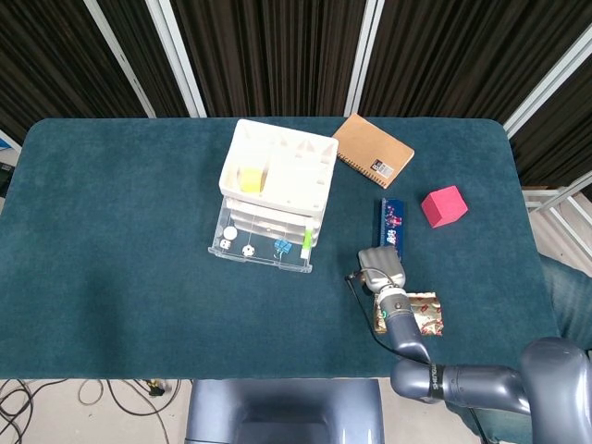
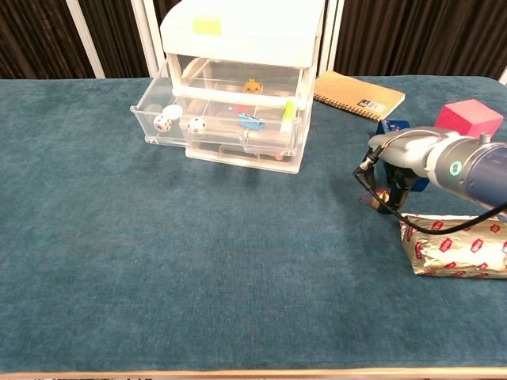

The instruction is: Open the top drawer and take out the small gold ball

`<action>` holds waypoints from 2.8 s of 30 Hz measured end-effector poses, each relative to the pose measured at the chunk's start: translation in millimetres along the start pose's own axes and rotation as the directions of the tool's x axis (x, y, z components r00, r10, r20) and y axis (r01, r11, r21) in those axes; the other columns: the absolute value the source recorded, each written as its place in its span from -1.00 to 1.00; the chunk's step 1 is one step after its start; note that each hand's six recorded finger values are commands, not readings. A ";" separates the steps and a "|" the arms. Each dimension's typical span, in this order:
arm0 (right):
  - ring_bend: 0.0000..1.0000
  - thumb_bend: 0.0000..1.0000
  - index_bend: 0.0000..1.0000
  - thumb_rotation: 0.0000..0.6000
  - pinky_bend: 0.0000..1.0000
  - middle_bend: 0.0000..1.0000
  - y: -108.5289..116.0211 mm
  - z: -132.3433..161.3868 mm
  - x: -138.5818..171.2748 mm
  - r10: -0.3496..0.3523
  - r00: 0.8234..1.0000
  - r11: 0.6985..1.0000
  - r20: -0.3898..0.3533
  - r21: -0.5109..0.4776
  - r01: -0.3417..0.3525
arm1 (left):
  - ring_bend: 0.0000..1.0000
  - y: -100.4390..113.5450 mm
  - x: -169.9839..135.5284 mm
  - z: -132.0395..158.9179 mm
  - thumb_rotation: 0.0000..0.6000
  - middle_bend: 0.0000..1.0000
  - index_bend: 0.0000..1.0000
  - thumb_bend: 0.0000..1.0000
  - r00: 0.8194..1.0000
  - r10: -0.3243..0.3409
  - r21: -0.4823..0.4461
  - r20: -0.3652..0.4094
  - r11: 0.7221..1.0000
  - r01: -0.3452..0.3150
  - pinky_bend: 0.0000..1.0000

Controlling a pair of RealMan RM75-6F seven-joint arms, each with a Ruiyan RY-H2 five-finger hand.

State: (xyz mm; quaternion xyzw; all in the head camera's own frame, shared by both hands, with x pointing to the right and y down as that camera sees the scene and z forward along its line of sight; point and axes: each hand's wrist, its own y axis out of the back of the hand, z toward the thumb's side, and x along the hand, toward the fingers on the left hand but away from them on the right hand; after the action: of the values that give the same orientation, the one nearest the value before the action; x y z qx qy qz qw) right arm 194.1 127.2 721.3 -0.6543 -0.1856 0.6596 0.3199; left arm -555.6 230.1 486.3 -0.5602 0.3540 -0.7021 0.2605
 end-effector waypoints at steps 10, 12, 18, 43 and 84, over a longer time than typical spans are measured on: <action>1.00 -0.23 0.12 1.00 1.00 1.00 -7.1 4.3 -4.6 0.009 1.000 1.000 -0.002 0.000 -0.009 | -1.00 0.6 -0.1 0.1 1.00 -1.00 -0.74 -0.52 1.000 0.002 -0.002 0.001 1.000 -0.002 -0.78; 1.00 -0.23 0.12 1.00 1.00 1.00 -6.8 4.5 -5.1 0.007 1.000 1.000 -0.001 0.002 -0.007 | -1.00 0.6 -0.1 0.0 1.00 -1.00 -0.74 -0.52 1.000 0.002 -0.003 0.000 1.000 -0.002 -0.78; 1.00 -0.31 -0.01 1.00 1.00 1.00 -7.9 3.8 -5.2 0.014 1.000 1.000 0.001 0.005 -0.014 | -1.00 0.1 -0.1 0.1 1.00 -1.00 -0.74 -0.52 1.000 -0.001 0.001 0.001 1.000 0.001 -0.78; 1.00 -0.39 -0.30 1.00 1.00 0.96 41.3 -20.4 21.0 -0.016 1.000 0.999 0.024 0.028 0.015 | -1.00 -0.5 -0.2 0.6 1.00 -1.00 -0.74 -0.52 1.000 -0.001 0.008 0.001 1.000 0.001 -0.78; -0.33 -0.53 -0.62 1.00 -0.40 -0.71 23.7 -159.7 175.8 -0.425 0.891 0.881 0.163 -0.153 0.448 | -1.00 19.1 -4.7 10.1 1.00 -1.00 -0.74 -0.52 0.988 0.132 -0.014 0.075 0.991 -0.131 -1.00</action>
State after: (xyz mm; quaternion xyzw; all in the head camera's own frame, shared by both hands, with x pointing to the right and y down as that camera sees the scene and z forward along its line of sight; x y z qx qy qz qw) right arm 357.3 199.1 562.6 -0.5802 -0.4086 0.5897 0.3857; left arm -545.3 219.9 469.6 -0.5629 0.3833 -0.6602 0.3169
